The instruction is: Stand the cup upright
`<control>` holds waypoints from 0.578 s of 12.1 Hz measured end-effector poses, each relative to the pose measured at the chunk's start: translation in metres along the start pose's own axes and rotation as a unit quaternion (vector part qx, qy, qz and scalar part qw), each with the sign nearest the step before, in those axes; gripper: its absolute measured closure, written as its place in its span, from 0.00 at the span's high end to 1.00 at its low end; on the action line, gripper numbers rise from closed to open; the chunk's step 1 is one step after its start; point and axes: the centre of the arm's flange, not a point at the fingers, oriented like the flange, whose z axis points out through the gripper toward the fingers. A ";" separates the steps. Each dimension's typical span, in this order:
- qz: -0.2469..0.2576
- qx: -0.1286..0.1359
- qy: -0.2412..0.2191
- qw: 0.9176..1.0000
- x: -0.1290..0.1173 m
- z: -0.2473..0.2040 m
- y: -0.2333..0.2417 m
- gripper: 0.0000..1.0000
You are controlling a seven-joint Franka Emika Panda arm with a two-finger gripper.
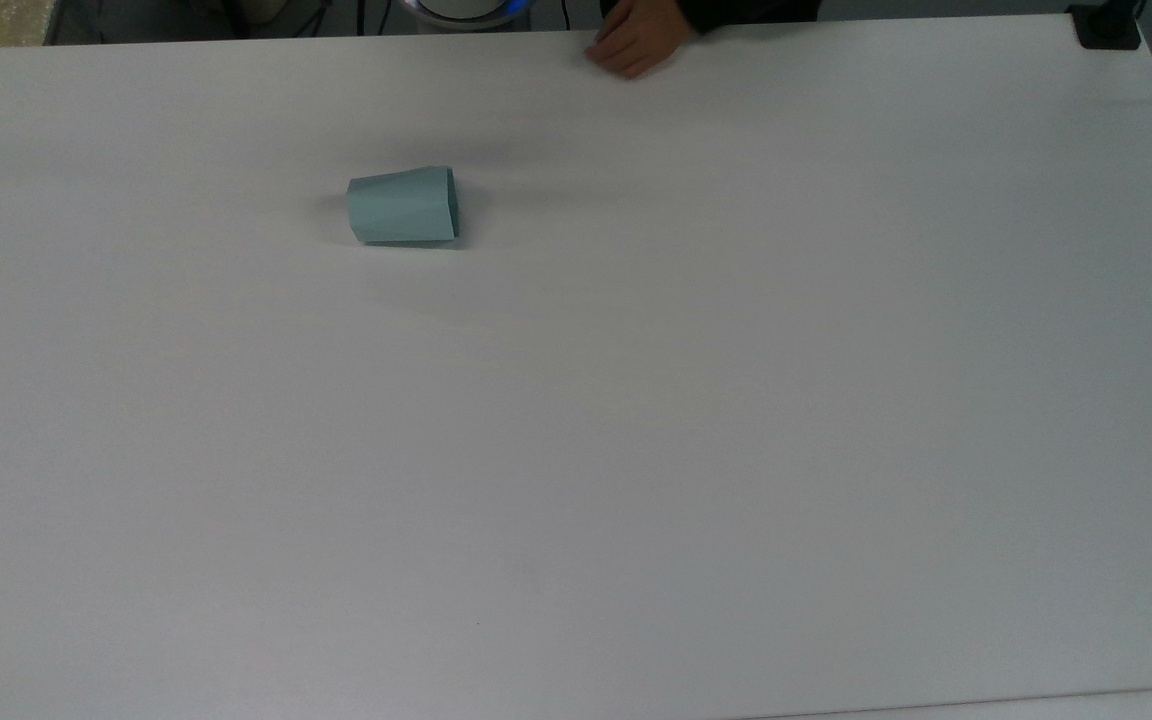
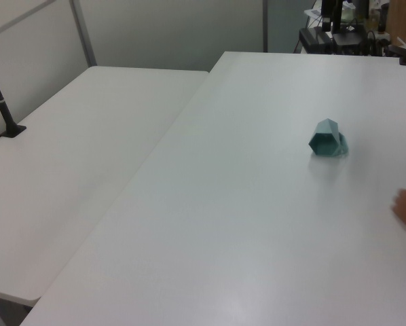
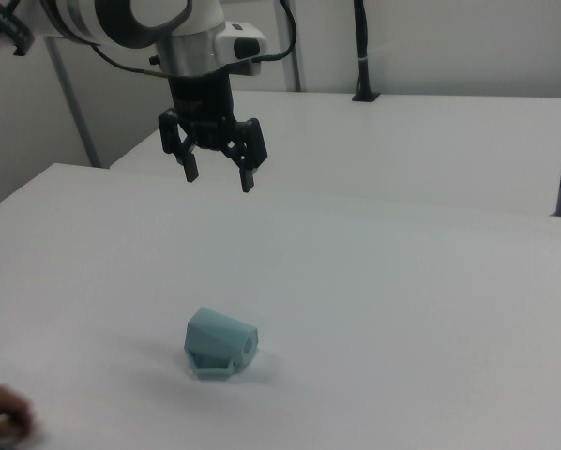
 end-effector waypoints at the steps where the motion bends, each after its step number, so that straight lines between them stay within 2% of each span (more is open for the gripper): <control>1: 0.000 0.000 0.000 1.000 0.000 0.000 0.000 1.00; 3: -0.017 -0.036 -0.010 0.999 -0.002 0.002 0.008 1.00; 7: -0.019 -0.046 -0.016 0.999 -0.002 0.005 0.010 1.00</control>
